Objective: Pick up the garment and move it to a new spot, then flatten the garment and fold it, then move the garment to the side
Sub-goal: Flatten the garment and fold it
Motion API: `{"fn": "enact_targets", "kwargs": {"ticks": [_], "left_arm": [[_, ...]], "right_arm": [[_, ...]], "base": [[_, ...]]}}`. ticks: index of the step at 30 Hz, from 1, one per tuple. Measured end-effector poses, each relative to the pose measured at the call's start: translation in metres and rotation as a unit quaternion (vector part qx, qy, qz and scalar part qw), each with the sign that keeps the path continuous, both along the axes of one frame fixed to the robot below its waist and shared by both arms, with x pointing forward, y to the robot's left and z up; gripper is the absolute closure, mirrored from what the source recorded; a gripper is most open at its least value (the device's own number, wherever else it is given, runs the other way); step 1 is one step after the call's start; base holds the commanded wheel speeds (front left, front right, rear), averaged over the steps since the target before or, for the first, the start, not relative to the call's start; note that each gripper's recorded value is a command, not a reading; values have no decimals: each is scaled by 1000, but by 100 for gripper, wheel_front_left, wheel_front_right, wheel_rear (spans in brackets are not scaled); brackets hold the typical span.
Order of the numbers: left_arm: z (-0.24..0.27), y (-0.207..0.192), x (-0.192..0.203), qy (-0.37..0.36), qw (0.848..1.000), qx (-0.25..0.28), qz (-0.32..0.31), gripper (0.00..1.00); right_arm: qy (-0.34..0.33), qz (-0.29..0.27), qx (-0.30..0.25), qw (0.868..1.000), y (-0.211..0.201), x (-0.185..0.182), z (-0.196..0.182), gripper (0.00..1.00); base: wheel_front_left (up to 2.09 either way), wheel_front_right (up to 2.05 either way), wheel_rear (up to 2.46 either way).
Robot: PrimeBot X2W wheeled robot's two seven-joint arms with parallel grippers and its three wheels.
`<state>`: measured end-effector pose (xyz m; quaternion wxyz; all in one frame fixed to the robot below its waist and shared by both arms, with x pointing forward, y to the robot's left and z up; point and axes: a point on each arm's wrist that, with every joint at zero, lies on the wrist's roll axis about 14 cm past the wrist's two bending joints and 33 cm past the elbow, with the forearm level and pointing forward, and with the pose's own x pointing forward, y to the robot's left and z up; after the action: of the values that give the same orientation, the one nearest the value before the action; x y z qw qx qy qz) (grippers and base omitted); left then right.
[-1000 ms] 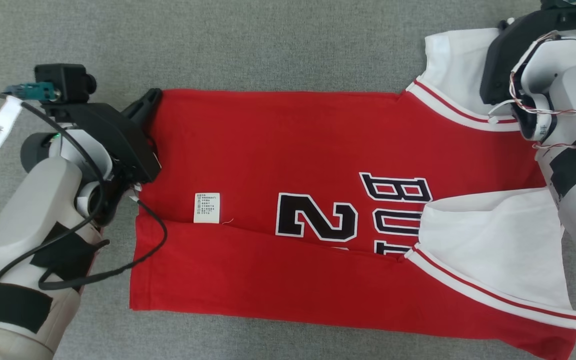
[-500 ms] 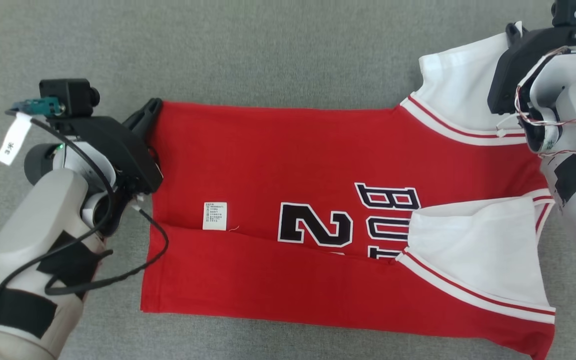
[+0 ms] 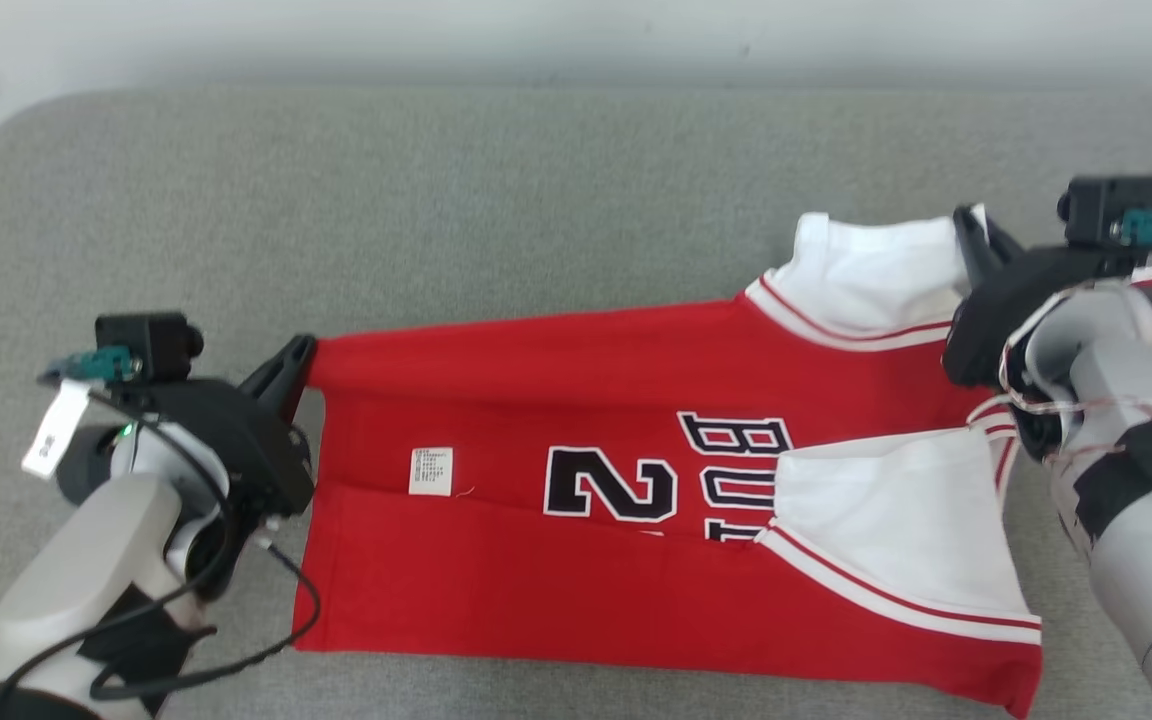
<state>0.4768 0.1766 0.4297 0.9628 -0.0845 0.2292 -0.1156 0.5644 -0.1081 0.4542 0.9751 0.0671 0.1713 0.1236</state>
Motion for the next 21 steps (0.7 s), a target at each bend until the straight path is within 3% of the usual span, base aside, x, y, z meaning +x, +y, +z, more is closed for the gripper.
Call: {"fn": "enact_targets", "kwargs": {"ticks": [11, 21], "left_arm": [[16, -17, -31, -25, 999, -21, -19, 100], [22, -20, -60, -34, 999, -26, -26, 100]], "right_arm": [[-29, -35, 20, 999, -36, -49, 14, 100], [-36, 20, 52, 998, -13, -104, 22, 100]], "base": [[0, 0, 0], [0, 0, 0]]}}
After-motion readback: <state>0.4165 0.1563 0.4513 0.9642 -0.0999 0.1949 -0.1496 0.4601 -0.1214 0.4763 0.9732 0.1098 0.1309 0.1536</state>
